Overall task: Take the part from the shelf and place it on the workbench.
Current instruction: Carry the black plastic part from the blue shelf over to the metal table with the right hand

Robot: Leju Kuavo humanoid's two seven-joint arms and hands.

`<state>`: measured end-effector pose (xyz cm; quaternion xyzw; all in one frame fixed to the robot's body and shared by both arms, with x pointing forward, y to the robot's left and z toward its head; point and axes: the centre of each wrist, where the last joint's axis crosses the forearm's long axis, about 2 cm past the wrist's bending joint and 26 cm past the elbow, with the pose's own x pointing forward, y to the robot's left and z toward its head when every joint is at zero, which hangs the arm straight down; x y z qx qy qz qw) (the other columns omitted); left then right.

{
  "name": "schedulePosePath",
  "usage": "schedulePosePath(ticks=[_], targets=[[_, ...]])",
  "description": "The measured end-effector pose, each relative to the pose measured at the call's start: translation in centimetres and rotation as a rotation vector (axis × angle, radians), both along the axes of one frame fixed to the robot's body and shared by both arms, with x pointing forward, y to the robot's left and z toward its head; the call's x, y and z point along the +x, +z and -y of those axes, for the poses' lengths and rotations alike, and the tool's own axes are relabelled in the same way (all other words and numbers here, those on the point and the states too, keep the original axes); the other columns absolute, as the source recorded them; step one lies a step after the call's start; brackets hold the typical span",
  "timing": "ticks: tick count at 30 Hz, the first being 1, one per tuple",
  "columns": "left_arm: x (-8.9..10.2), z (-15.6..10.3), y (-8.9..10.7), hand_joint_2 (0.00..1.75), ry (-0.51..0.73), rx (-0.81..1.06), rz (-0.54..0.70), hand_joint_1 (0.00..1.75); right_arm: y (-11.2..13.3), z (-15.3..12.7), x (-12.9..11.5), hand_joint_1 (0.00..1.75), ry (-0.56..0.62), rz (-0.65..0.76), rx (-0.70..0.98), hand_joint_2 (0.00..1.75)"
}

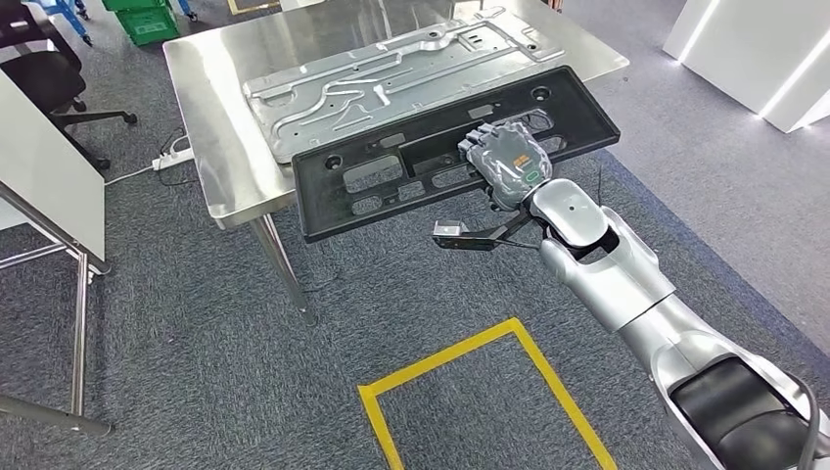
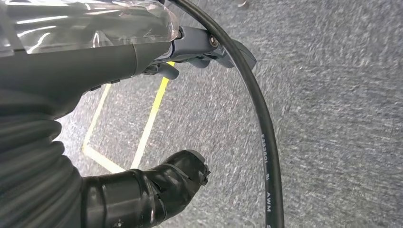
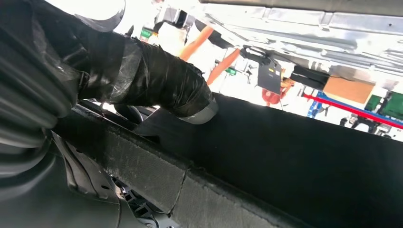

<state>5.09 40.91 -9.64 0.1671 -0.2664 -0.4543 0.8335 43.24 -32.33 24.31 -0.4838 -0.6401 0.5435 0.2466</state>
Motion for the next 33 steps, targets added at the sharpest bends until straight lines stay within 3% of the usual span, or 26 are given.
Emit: schedulePosePath(ticks=[33], targets=[[0.18, -0.36, 0.10, 1.75, -0.001, -0.006, 0.005, 0.00, 0.42, 0.09, 0.44, 1.75, -0.013, -0.020, -0.003, 1.75]])
